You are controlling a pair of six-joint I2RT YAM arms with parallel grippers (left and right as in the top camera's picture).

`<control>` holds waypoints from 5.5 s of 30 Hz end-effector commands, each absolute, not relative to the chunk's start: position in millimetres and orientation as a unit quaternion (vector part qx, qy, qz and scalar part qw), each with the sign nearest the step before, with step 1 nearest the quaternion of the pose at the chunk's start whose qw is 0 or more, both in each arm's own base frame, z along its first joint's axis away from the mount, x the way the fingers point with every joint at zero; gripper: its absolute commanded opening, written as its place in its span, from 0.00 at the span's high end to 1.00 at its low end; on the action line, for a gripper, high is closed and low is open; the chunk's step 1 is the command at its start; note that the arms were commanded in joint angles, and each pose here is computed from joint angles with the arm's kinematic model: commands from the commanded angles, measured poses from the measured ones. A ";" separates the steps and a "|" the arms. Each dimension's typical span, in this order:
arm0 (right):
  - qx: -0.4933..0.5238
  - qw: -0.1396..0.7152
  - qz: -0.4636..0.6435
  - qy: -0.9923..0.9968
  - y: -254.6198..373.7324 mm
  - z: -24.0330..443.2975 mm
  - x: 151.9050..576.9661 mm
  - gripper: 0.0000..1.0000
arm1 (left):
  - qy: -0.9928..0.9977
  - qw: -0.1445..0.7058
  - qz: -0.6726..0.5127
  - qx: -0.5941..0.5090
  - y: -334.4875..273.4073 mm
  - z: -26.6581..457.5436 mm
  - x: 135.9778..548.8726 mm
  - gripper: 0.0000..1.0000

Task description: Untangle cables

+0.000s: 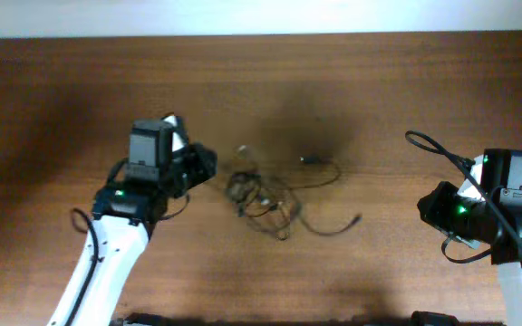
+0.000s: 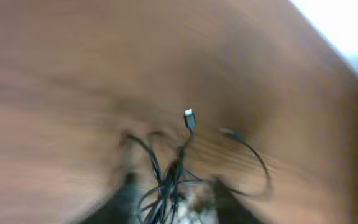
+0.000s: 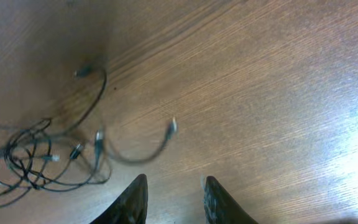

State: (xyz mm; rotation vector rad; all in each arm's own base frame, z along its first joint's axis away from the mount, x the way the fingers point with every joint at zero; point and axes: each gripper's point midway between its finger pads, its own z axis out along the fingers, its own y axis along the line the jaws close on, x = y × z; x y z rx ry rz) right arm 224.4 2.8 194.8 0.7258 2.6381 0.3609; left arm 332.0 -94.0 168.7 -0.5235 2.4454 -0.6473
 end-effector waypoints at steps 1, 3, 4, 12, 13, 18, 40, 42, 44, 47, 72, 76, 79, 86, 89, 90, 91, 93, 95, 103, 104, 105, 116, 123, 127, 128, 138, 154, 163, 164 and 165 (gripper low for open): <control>0.254 0.196 0.124 0.939 0.4 196.6 225.2 0.71 | 0.914 0.279 -0.124 -0.265 -32.4 152.5 323.9 0.01; 0.254 0.196 0.124 0.939 0.4 196.5 225.0 0.71 | 0.919 0.252 -0.117 -0.279 -30.9 144.6 312.3 0.01; 0.254 0.196 0.124 0.939 0.4 196.5 225.1 0.71 | 0.915 0.220 -0.116 -0.318 -30.5 136.7 299.8 0.01; 0.252 0.186 0.122 0.942 0.9 194.3 220.2 0.70 | 0.966 -0.001 -0.094 -0.242 -78.3 41.0 261.8 0.01; 0.252 0.186 0.122 0.942 0.9 194.3 220.2 0.70 | 0.967 0.001 -0.084 -0.242 -75.1 39.1 262.1 0.15; 0.252 0.185 0.122 0.942 0.8 194.2 220.3 0.70 | 0.921 -0.003 0.018 -0.390 -40.5 36.8 244.0 0.33; -0.191 0.179 0.551 0.792 179.2 289.1 182.8 0.66 | 0.814 0.477 -0.329 0.037 -114.8 315.4 220.1 1.00; -0.203 0.174 0.559 0.785 204.0 300.0 187.9 0.66 | 0.808 0.469 -0.353 0.056 -123.6 318.7 213.1 1.00; -0.236 0.213 0.518 0.794 234.3 300.1 195.0 0.66 | 0.805 0.465 -0.363 0.064 -127.1 320.1 210.5 1.00; -0.275 0.250 0.470 0.801 266.4 294.9 187.0 0.63 | 0.789 0.458 -0.398 0.096 -139.8 329.1 201.6 1.00; 0.120 0.411 0.319 0.846 162.3 317.4 230.3 0.57 | 0.690 0.585 -0.410 0.120 -138.4 403.9 215.8 1.00; -0.293 0.491 0.360 0.737 218.1 368.8 175.4 0.41 | 0.608 0.572 -0.453 0.312 -173.2 418.4 164.7 1.00; -0.317 0.516 0.311 0.733 222.8 363.3 195.7 0.43 | 0.581 0.550 -0.478 0.363 -181.1 418.8 143.7 1.00; -0.060 0.638 0.144 0.754 139.4 416.2 262.3 0.96 | 0.554 0.518 -0.503 0.414 -186.7 415.6 120.4 0.98; -0.258 0.599 0.393 0.648 207.7 490.3 174.1 0.96 | 0.603 0.556 -0.461 0.339 -177.6 412.0 155.9 0.98; -0.340 0.571 0.466 0.584 225.6 508.4 133.7 0.96 | 0.619 0.560 -0.450 0.317 -174.0 408.4 164.8 1.00; -0.391 0.576 0.474 0.540 231.3 515.5 117.5 0.96 | 0.620 0.558 -0.451 0.317 -174.4 407.9 164.9 1.00; -0.426 0.587 0.439 0.530 245.3 505.3 131.9 0.96 | 0.565 0.549 -0.478 0.388 -183.4 419.4 137.5 1.00; -0.405 0.562 0.414 0.590 267.3 474.5 174.6 0.96 | 0.486 0.546 -0.489 0.477 -187.8 433.1 102.8 1.00; -0.241 0.709 0.217 0.626 228.3 535.7 273.5 0.96 | 0.512 0.506 -0.493 0.489 -190.0 397.5 105.4 1.00; -0.218 0.714 0.195 0.636 218.6 535.8 280.0 0.96 | 0.512 0.506 -0.493 0.489 -190.2 397.4 106.3 1.00; -0.201 0.709 0.170 0.654 211.7 527.1 288.5 0.96 | 0.508 0.507 -0.493 0.491 -190.2 398.3 105.6 1.00; 0.041 0.682 -0.142 0.716 78.7 492.4 355.6 0.95 | 0.486 0.515 -0.489 0.509 -190.3 403.7 101.3 0.97; -0.172 0.614 0.178 0.749 176.3 469.8 293.3 0.73 | 0.683 0.566 -0.345 0.307 -159.6 364.5 200.4 0.99; -0.127 0.499 0.251 0.820 172.9 426.0 253.9 0.41 | 0.678 0.562 -0.356 0.314 -162.9 365.4 198.4 1.00; -0.128 0.478 0.242 0.834 169.4 414.0 248.5 0.33 | 0.678 0.562 -0.356 0.315 -162.9 365.4 198.3 1.00; 0.059 0.355 0.164 0.918 97.7 345.1 197.5 0.38 | 0.554 0.606 -0.404 0.403 -180.4 417.1 165.8 1.00; -0.057 0.492 0.386 0.778 199.4 280.7 260.8 0.79 | 0.543 0.591 -0.497 0.331 -178.4 458.9 155.3 1.00; -0.097 0.696 0.432 0.566 128.9 474.2 196.1 0.96 | 0.728 0.516 -0.366 0.265 -157.7 343.0 200.3 1.00; -0.095 0.698 0.429 0.565 127.0 475.5 196.5 0.96 | 0.763 0.507 -0.330 0.228 -145.2 327.0 210.3 1.00; -0.092 0.699 0.431 0.564 125.9 477.1 196.2 0.96 | 0.802 0.494 -0.283 0.180 -127.0 307.5 220.0 1.00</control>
